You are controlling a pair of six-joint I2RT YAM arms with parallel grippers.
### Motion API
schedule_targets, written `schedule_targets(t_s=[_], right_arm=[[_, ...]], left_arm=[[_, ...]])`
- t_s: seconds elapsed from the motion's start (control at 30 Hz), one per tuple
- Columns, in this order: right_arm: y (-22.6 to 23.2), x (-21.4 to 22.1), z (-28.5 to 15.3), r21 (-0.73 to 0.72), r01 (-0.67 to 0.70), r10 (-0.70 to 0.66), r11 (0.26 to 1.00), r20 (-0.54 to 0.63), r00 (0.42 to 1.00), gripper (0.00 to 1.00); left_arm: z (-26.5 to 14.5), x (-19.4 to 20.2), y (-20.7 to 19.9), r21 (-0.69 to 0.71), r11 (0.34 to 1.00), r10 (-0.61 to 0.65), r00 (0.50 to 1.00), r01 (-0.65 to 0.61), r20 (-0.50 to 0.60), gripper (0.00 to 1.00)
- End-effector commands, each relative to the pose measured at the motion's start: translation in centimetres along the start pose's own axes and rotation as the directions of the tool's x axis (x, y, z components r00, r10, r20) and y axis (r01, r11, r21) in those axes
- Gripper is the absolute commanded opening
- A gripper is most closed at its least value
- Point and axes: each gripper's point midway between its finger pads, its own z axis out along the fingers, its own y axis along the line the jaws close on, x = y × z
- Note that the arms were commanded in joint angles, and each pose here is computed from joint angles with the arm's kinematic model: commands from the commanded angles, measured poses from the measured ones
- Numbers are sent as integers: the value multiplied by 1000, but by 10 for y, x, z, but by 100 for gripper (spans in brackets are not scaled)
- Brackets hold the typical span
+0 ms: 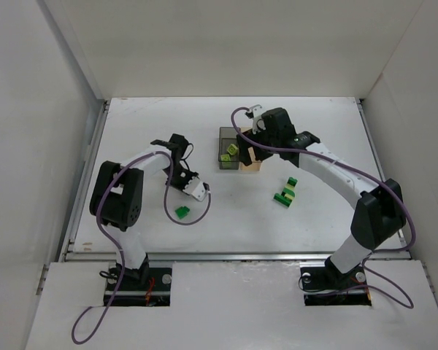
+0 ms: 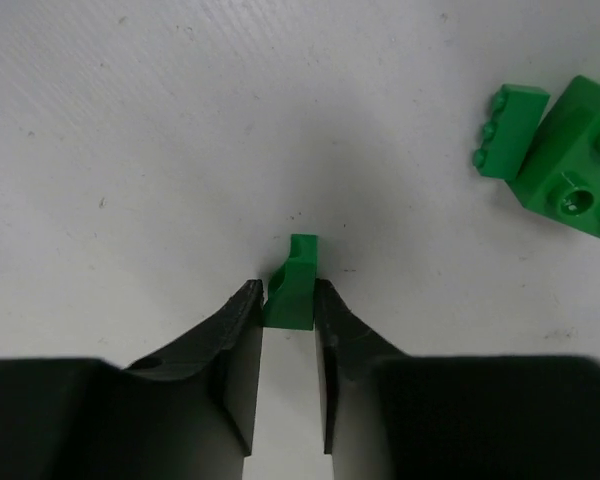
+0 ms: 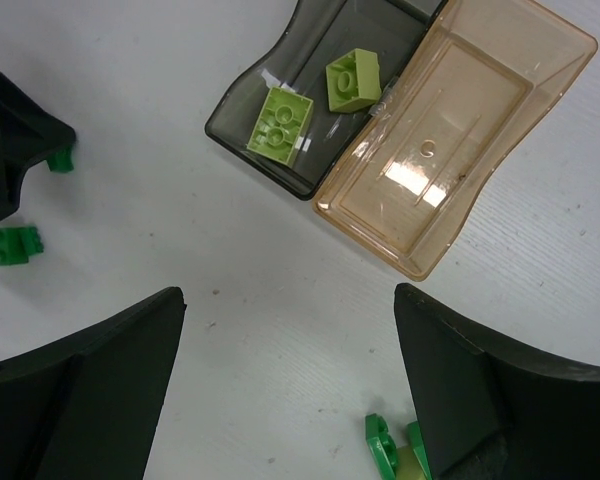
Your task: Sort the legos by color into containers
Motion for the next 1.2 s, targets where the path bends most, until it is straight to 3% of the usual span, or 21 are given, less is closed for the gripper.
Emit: schedule_targets(t_s=[0.0, 0.03, 0.07, 0.2, 0.33, 0.43, 0.47, 0.57, 0.63, 0.67, 0.7, 0.73, 0.77, 0.8, 0.9, 0.93, 1.0, 1.17], right_arm=[[3, -12, 0, -17, 18, -17, 1000, 43, 999, 91], [3, -12, 0, -17, 18, -17, 1000, 43, 999, 91], [3, -12, 0, -17, 18, -17, 1000, 43, 999, 91], [-3, -13, 0, 15, 17, -17, 1000, 46, 999, 91], [-19, -22, -3, 35, -114, 111, 993, 75, 991, 91], [-50, -30, -7, 84, -264, 253, 961, 125, 959, 91], [-57, -27, -7, 95, -300, 287, 949, 124, 950, 91], [-82, -28, -13, 158, -385, 359, 909, 171, 918, 91], [-95, -28, -15, 202, -407, 371, 891, 193, 908, 91], [-96, -28, -16, 211, -408, 370, 888, 197, 908, 91], [-103, -28, -17, 225, -428, 386, 875, 208, 899, 91], [-102, -28, -17, 222, -438, 395, 871, 210, 894, 91], [-109, -25, -20, 243, -445, 399, 862, 219, 891, 91], [-110, -28, -24, 249, -460, 407, 852, 237, 882, 92], [-122, -24, -32, 281, -498, 432, 821, 265, 862, 93], [-123, -28, -39, 285, -500, 425, 818, 286, 859, 93], [-129, -19, -42, 305, -506, 431, 807, 283, 857, 94], [-127, -9, -41, 314, -472, 409, 824, 247, 878, 94]], left_arm=[[11, -6, -18, 64, 998, -1, 1000, 1, 2, 17], [11, -6, -18, 64, 998, -15, 1000, 15, 1, 5], [11, -6, -19, 64, 998, -28, 1000, 28, 0, 0], [-3, -13, 2, 0, 990, -140, 990, 140, 34, 0], [-47, -21, 48, -87, 951, -274, 939, 297, 209, 0], [-88, -46, 86, -94, 880, -381, 812, 465, 442, 0], [-101, -55, 97, -115, 884, -346, 801, 452, 489, 0], [-138, -82, 131, -102, 839, -354, 679, 534, 644, 0], [-153, -113, 153, -38, 810, -370, 561, 585, 741, 0], [-165, -122, 180, 9, 737, -420, 448, 676, 790, 0], [-164, -135, 204, 28, 677, -442, 377, 735, 814, 0], [-150, -139, 204, 38, 669, -469, 381, 743, 797, 0], [-158, -146, 223, -20, 669, -401, 384, 743, 832, 0], [-148, -150, 228, 33, 632, -444, 327, 774, 834, 0], [-137, -153, 255, 26, 541, -455, 267, 840, 850, 0], [-127, -157, 263, 73, 514, -486, 221, 855, 846, 0], [-115, -159, 269, 119, 495, -519, 183, 861, 835, 2], [-85, -161, 289, 120, 461, -543, 173, 879, 822, 12]])
